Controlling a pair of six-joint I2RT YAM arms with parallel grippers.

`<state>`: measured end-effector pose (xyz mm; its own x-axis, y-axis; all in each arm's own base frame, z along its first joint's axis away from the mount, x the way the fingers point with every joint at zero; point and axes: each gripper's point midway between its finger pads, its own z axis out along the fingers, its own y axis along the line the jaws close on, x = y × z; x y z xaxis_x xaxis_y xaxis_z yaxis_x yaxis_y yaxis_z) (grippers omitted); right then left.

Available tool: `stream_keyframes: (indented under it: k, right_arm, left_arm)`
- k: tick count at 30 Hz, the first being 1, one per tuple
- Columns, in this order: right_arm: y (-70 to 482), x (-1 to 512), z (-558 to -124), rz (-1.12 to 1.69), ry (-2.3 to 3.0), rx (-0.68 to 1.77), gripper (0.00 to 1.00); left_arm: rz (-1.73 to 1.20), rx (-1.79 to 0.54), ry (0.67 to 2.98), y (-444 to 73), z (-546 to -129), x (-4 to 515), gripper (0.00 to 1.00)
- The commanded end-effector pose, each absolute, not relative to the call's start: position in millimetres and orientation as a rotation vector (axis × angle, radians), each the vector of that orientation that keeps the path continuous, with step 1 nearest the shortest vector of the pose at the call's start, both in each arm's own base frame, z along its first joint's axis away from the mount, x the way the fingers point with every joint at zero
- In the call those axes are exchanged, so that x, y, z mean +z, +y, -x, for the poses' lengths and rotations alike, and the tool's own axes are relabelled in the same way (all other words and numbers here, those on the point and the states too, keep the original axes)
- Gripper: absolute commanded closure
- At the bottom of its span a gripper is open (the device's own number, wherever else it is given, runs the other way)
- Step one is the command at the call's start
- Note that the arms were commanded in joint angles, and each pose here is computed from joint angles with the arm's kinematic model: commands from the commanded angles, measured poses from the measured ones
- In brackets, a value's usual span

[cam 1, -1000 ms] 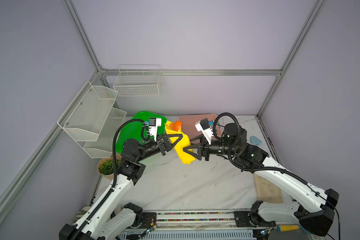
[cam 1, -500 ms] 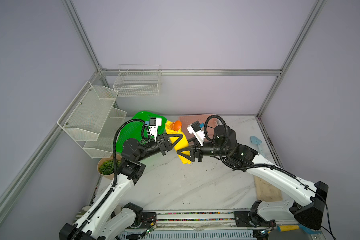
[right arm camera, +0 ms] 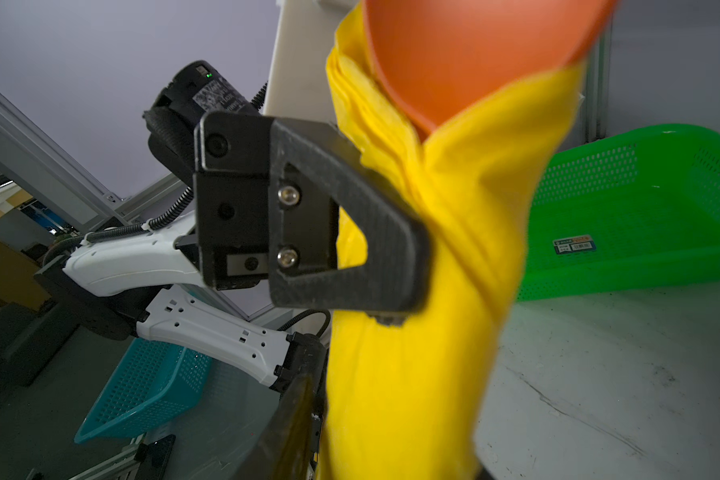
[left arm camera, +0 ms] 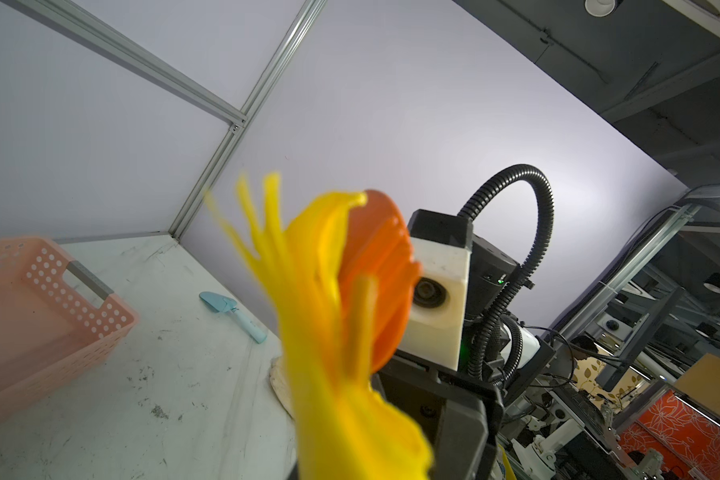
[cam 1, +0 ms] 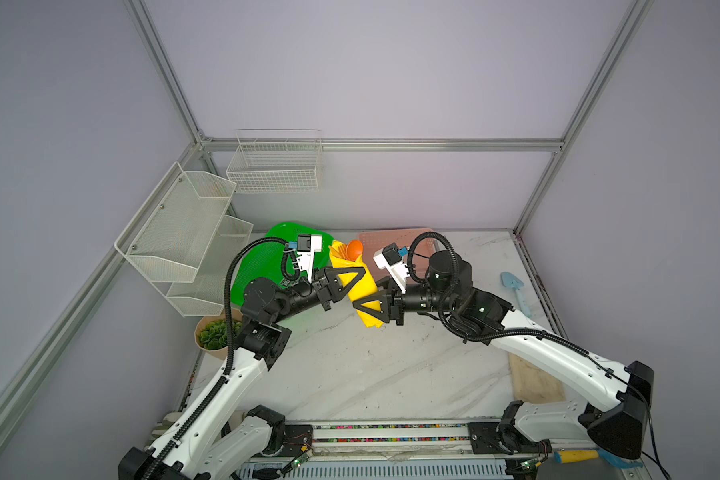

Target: Place the utensils on the paper napkin and roll it up

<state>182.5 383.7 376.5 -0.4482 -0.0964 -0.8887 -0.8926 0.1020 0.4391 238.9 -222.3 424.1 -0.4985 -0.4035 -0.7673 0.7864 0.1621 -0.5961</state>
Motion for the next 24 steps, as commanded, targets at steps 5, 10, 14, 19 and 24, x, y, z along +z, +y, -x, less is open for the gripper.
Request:
stream_keyframes:
  k: [5,10,14,19,24]
  right_arm:
    - [395,376,-164,1.079,1.6,1.522,0.71]
    - [398,379,-160,1.098,1.58,1.547,0.97]
    - [396,383,-157,1.103,1.562,1.559,1.0]
    - [395,387,-152,1.121,1.535,1.579,1.0]
    - [392,393,-146,1.15,1.493,1.601,1.0]
  left_arm:
    - [-0.425,-1.525,1.338,-217,-232,460,1.0]
    - [-0.428,-1.526,1.339,-217,-232,459,1.0]
    - [-0.434,-1.528,1.343,-218,-231,458,1.0]
    - [-0.416,-1.523,1.371,-217,-233,452,0.61]
    - [-0.441,-1.559,1.379,-219,-227,449,0.41]
